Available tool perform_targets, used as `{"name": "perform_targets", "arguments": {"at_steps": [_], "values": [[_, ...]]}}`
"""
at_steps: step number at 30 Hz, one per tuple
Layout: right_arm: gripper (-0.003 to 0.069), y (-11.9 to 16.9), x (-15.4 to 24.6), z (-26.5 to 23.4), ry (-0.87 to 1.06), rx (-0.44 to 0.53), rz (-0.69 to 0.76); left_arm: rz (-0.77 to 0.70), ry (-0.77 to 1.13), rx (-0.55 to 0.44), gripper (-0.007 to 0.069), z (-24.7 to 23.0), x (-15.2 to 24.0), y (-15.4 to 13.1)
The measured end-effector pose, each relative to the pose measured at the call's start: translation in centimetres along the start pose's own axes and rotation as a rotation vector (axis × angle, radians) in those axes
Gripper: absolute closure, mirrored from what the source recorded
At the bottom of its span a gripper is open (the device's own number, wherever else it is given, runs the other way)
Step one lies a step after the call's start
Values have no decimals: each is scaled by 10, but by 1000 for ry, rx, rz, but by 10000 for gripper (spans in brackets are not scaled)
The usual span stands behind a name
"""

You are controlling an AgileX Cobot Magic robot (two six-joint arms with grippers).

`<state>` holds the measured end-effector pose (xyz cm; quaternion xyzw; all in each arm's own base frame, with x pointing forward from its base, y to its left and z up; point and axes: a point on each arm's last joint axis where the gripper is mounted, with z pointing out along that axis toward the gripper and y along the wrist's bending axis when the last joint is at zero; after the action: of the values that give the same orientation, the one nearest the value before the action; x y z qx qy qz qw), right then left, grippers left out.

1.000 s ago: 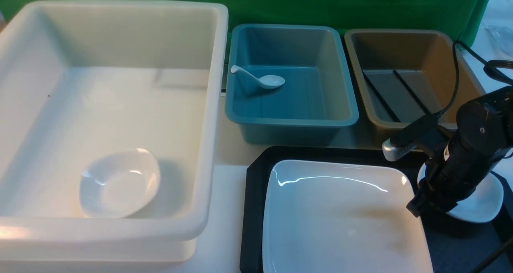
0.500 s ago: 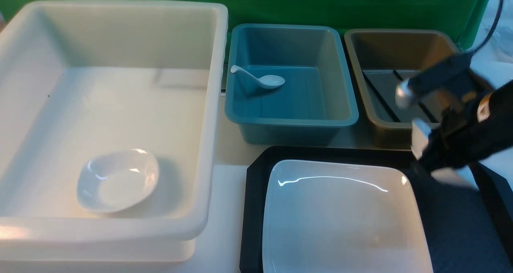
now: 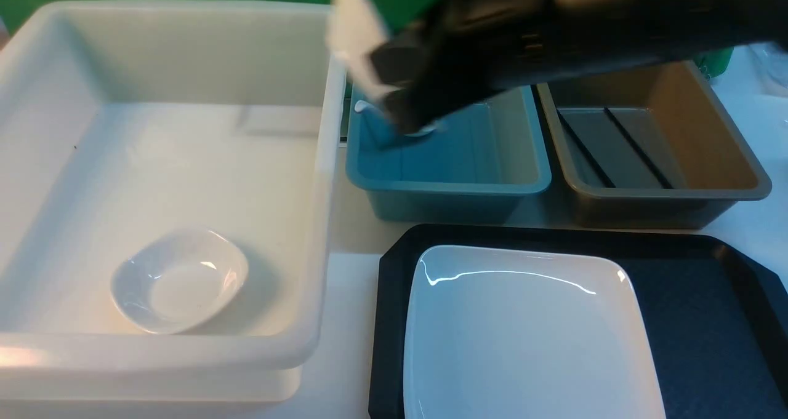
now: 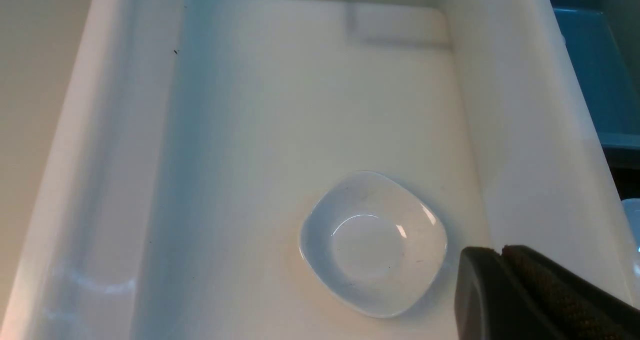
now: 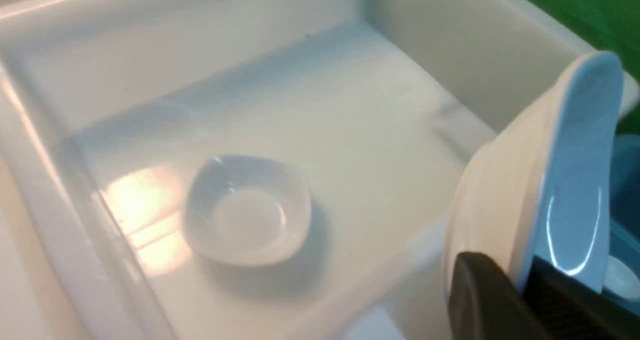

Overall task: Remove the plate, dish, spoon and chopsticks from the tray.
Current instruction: Use the right arm to put the small plate into the large storage box on the left

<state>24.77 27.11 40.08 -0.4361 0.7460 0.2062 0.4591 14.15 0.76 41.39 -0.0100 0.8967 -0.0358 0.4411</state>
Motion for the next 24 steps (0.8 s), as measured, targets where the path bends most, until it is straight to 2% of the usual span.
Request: {"name": "perform_targets", "arguments": {"at_steps": [4, 9, 18, 24], "values": [[589, 32, -7, 57, 15, -83, -52, 0, 0, 0, 611, 0, 0, 0], [589, 55, 3, 115, 70, -141, -92, 0, 0, 0, 611, 0, 0, 0], [589, 69, 34, 178, 131, -166, -128, 0, -8, -2, 611, 0, -1, 0], [589, 72, 54, 199, 174, -169, -126, 0, -10, -3, 611, 0, -1, 0]]}}
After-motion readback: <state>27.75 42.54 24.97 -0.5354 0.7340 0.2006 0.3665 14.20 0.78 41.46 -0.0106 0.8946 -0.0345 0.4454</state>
